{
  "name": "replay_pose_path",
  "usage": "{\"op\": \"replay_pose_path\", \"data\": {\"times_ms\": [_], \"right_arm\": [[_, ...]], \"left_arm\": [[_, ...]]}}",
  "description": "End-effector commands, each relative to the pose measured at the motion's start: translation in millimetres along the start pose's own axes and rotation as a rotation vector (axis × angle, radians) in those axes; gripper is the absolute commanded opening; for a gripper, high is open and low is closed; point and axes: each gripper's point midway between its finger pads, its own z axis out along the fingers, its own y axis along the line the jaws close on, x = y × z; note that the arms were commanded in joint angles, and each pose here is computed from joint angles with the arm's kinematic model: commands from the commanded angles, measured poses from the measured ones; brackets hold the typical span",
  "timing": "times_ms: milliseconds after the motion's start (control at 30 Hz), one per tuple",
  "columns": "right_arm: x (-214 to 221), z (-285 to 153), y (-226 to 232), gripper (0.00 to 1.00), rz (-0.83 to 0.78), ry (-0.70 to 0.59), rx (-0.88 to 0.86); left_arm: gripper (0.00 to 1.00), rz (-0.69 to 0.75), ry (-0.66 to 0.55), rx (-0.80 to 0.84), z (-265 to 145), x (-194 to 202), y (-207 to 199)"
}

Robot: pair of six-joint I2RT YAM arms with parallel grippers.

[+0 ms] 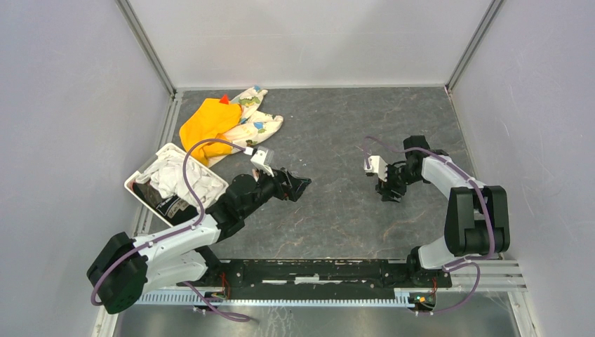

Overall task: Insert the pens into the pen caps
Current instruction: Pick up the pen from the center of the board.

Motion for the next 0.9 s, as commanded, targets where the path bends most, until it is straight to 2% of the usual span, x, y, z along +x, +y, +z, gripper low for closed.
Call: {"op": "replay_pose_path", "data": {"times_ms": [0, 167, 400, 567, 767, 867], "right_arm": [[8, 0, -15, 0.61, 0.022, 0.041, 0.069], [10, 2, -17, 0.59, 0.038, 0.042, 0.076], [12, 8, -12, 0.47, 0.064, 0.044, 0.03], [14, 9, -13, 0.47, 0.072, 0.046, 0.032], [-17, -16, -15, 0.54, 0.086, -0.128, -0.012], [-22, -25, -25, 0.54, 0.104, -0.151, 0.034]], "left_arm": [[0.9, -0.027, -0.052, 0.041, 2, -14, -11], [0.89, -0.031, -0.05, 0.04, 1, -12, -10], [0.89, -0.033, -0.05, 0.044, 0, -12, -10], [0.88, -0.035, -0.051, 0.043, -1, -12, -10], [0.88, -0.033, -0.059, 0.042, -3, -14, -10], [0.88, -0.031, -0.061, 0.043, -4, -15, -10]]}}
